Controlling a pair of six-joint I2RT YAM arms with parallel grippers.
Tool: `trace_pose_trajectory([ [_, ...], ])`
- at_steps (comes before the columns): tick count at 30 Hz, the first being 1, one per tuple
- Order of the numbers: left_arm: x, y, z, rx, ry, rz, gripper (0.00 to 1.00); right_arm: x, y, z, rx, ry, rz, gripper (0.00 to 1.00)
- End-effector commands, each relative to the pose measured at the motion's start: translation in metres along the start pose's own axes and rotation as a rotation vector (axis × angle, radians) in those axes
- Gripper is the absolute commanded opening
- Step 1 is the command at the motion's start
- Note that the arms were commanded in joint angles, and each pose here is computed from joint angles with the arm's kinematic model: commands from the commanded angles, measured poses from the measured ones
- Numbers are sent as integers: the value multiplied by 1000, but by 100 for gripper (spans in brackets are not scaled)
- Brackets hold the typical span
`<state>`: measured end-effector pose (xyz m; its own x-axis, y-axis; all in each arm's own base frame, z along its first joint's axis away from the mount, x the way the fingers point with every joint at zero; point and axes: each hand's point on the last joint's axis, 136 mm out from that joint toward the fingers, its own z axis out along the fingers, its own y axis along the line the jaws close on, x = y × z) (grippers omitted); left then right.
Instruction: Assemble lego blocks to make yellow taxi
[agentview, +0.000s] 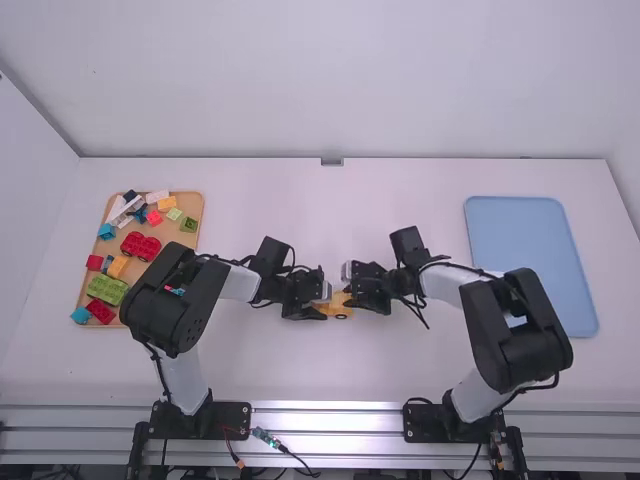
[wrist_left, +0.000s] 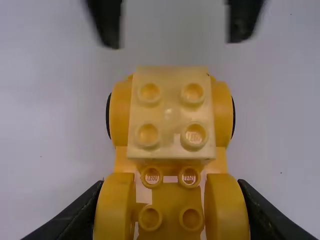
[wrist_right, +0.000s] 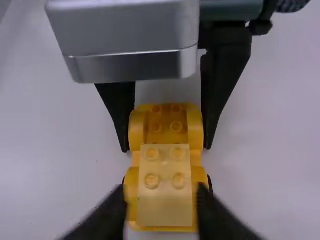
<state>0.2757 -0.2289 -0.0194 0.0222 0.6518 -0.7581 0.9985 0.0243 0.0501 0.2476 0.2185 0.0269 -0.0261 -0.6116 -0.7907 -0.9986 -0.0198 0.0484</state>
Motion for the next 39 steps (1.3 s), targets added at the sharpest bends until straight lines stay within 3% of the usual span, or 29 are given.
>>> trace_pose_trajectory([
  [1, 33, -12, 4, 1, 123, -58, 27, -14, 1, -5, -10, -57, -23, 3],
  [9, 33, -12, 4, -1, 122, -57, 27, -15, 6, 10, -36, -51, -54, 0],
  [13, 33, -12, 4, 2, 123, -58, 24, -2, -6, 25, 12, 28, 18, 0],
  [18, 33, -13, 4, 2, 123, -61, 24, 6, -3, 33, -9, 34, 41, 0],
  [39, 33, -12, 4, 1, 123, -61, 20, 38, 8, 28, -25, 172, 95, 0],
])
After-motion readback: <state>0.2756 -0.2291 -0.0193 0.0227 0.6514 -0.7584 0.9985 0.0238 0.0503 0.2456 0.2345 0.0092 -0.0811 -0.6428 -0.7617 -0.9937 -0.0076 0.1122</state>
